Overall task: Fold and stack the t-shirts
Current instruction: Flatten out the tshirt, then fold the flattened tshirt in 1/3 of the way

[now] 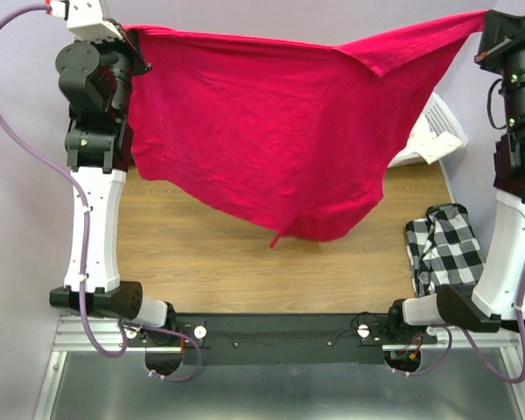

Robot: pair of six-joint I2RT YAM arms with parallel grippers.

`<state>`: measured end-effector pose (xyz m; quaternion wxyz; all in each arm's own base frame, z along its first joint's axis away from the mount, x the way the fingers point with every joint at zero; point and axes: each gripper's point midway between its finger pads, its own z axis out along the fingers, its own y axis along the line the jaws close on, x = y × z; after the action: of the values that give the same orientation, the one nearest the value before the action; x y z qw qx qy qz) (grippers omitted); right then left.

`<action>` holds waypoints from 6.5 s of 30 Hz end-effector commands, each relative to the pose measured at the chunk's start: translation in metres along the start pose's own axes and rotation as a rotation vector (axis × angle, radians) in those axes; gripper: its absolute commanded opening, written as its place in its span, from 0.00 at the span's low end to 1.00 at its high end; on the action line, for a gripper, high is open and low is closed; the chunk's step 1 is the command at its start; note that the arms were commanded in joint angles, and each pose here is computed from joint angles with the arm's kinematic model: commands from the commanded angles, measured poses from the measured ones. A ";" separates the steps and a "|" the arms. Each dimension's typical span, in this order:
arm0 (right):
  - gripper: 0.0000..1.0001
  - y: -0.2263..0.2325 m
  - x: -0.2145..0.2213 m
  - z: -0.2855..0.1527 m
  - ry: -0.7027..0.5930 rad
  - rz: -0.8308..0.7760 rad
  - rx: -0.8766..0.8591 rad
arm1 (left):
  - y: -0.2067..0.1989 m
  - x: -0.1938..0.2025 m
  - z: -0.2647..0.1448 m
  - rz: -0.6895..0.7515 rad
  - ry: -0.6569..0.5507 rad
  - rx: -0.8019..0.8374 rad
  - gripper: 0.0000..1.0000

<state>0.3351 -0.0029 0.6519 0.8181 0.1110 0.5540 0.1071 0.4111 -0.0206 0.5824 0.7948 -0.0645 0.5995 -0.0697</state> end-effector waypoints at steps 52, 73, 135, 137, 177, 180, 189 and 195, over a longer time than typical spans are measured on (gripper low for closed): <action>0.01 -0.086 0.438 -0.305 1.303 0.452 0.406 | 0.101 0.379 -0.207 -0.183 0.932 -0.448 0.00; 0.01 -0.106 0.433 -0.319 1.291 0.378 0.528 | 0.096 0.393 -0.237 -0.224 1.034 -0.491 0.00; 0.01 -0.143 0.408 -0.216 1.040 0.167 0.583 | 0.071 0.425 -0.269 -0.191 1.342 -0.347 0.00; 0.01 -0.143 0.420 -0.208 1.062 0.170 0.569 | 0.072 0.430 -0.266 -0.188 1.341 -0.351 0.00; 0.02 -0.132 0.550 -0.099 1.217 0.272 0.336 | 0.091 0.478 -0.205 -0.147 1.309 -0.426 0.00; 0.15 -0.131 0.560 -0.084 1.216 0.283 0.315 | 0.092 0.485 -0.194 -0.153 1.298 -0.431 0.00; 0.48 -0.116 0.540 -0.020 1.080 0.296 0.225 | 0.098 0.485 -0.169 -0.118 1.252 -0.447 0.00; 0.49 -0.098 0.531 -0.031 1.094 0.327 0.182 | 0.101 0.486 -0.171 -0.093 1.262 -0.442 0.00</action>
<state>0.5081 0.0455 0.1189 0.3566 0.2129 0.8888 0.1935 0.3745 -0.0231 0.0564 0.2431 -0.2056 0.9476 -0.0246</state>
